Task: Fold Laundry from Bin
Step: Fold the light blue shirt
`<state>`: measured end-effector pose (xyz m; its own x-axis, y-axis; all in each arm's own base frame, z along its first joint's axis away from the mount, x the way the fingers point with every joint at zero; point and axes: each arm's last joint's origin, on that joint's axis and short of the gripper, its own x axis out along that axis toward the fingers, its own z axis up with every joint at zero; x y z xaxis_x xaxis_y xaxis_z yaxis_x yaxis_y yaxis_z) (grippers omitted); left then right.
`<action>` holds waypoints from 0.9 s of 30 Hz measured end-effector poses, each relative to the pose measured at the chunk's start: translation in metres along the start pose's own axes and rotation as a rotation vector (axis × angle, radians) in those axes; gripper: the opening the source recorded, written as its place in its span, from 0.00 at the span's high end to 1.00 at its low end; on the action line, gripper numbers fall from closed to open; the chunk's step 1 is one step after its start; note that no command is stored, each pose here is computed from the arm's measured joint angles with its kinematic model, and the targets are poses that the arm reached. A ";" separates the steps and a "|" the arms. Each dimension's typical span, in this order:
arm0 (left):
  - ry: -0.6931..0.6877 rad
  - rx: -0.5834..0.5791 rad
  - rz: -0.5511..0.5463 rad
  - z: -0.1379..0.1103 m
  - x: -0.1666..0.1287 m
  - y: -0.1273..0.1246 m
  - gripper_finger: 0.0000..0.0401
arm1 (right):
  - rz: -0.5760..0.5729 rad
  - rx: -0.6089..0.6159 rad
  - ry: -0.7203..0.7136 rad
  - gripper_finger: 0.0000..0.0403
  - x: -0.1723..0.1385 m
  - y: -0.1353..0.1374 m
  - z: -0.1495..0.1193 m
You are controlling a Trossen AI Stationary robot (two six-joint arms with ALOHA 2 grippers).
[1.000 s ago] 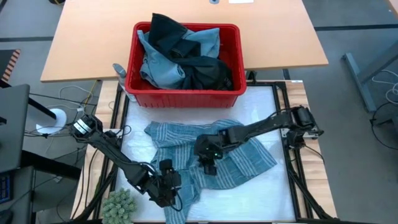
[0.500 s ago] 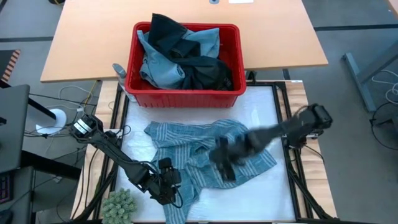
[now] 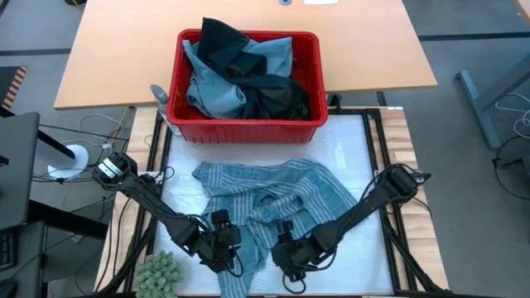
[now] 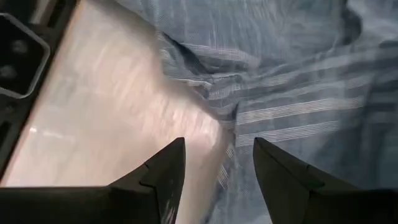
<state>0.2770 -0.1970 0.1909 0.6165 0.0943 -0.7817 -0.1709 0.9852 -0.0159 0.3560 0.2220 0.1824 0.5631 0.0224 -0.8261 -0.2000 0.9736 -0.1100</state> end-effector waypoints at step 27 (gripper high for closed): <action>-0.049 -0.009 -0.019 0.004 0.000 -0.003 0.44 | -0.244 0.043 0.229 0.95 0.019 -0.003 -0.009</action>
<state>0.2808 -0.1994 0.1938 0.6566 0.0823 -0.7498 -0.1654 0.9855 -0.0367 0.3597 0.2175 0.1620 0.3946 -0.2592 -0.8815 -0.0451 0.9528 -0.3003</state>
